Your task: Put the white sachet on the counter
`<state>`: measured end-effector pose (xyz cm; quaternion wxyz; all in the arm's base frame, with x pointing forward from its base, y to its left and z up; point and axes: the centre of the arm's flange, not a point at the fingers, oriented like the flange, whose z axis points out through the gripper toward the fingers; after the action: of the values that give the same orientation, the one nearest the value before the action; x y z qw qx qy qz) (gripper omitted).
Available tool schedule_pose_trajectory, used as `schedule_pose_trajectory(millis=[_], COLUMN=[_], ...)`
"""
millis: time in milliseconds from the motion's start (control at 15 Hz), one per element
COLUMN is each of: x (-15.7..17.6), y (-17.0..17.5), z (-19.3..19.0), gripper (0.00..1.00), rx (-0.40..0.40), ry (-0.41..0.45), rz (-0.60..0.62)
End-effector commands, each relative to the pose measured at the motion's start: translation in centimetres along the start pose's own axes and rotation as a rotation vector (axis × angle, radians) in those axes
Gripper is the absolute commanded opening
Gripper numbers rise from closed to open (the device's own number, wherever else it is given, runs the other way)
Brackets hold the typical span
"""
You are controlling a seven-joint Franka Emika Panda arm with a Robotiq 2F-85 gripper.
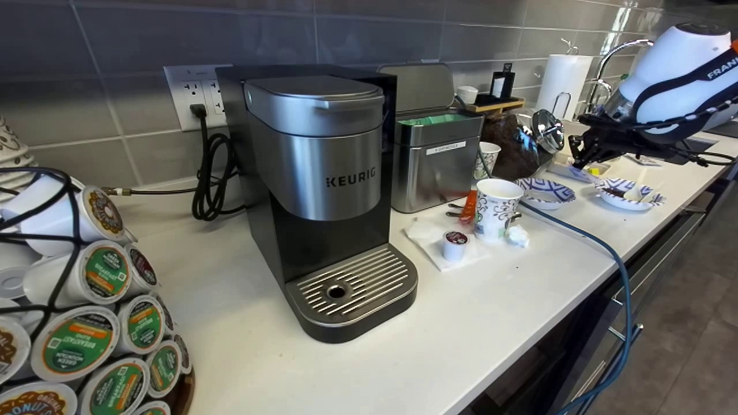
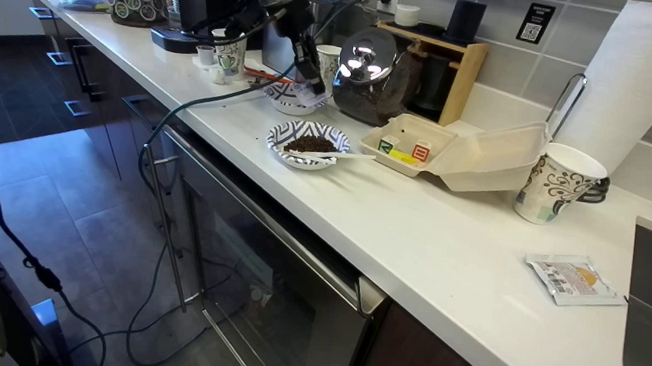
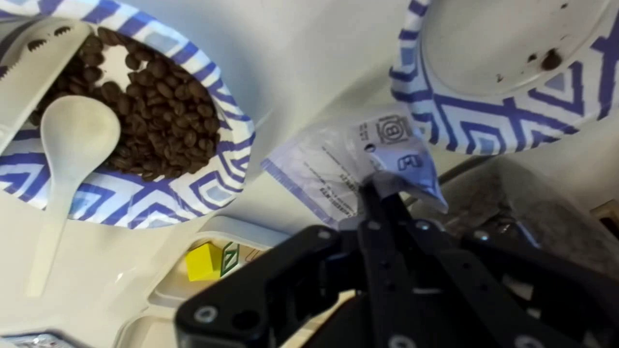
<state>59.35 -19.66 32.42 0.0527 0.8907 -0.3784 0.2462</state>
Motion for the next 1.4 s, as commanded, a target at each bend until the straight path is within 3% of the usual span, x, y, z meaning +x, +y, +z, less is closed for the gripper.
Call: schedule_pose_trajectory(millis=[0, 67, 133, 267, 600, 733, 800, 1333], x=[0.9, 1.1, 1.3, 1.6, 3.2, 4.0, 3.7, -0.3], y=[-1.2, -1.4, -1.8, -2.4, 0.0, 2.5, 3.6, 11.2], z=[2.4, 2.9, 3.3, 3.7, 1.5, -0.2, -1.0, -11.4], gripper=[0.01, 0.01, 0.29, 0.37, 0.75, 0.9, 0.98, 1.0], rx=[-0.077, -0.077, -0.07, -0.071, -0.122, -0.139, -0.096, 0.127], ry=[0.038, 0.038, 0.033, 0.033, 0.04, -0.011, -0.107, -0.102], rz=[0.049, 0.06, 0.067, 0.074, 0.159, 0.191, 0.114, -0.279])
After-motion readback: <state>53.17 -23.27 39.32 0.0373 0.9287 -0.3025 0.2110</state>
